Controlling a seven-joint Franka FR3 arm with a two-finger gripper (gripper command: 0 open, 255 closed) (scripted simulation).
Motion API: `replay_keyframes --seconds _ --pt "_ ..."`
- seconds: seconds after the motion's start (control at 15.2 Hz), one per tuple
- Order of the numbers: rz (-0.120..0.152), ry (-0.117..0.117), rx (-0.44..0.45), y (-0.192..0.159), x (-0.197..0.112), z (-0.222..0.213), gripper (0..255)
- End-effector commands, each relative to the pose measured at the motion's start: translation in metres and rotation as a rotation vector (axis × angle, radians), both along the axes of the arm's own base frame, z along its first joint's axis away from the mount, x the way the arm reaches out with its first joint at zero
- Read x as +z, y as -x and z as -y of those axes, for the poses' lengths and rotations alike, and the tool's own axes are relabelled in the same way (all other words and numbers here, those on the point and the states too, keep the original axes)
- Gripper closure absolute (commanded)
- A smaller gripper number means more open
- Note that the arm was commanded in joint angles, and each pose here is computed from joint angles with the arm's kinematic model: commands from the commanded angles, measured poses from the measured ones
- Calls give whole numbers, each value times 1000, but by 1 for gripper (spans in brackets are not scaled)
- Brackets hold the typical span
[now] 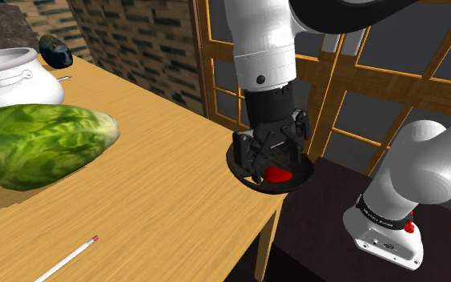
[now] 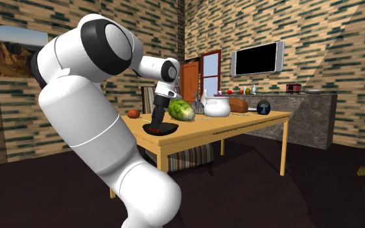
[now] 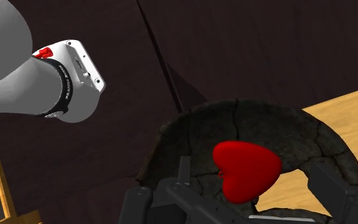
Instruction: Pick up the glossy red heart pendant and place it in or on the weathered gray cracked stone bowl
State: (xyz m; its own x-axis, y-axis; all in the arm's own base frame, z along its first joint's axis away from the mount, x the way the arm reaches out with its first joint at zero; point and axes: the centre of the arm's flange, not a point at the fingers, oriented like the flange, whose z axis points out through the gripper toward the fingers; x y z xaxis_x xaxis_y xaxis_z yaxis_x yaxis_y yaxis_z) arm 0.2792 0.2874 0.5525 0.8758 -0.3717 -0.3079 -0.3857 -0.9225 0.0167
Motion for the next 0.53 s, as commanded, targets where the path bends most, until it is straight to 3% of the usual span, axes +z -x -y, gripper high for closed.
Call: replay_keyframes --seconds 0.0,0.26,0.33,0.46 --pt "0 0 0 1 -1 0 0" --pt "0 0 0 1 -1 0 0" --pt "0 0 0 1 -1 0 255" --pt "0 0 0 1 -1 0 255"
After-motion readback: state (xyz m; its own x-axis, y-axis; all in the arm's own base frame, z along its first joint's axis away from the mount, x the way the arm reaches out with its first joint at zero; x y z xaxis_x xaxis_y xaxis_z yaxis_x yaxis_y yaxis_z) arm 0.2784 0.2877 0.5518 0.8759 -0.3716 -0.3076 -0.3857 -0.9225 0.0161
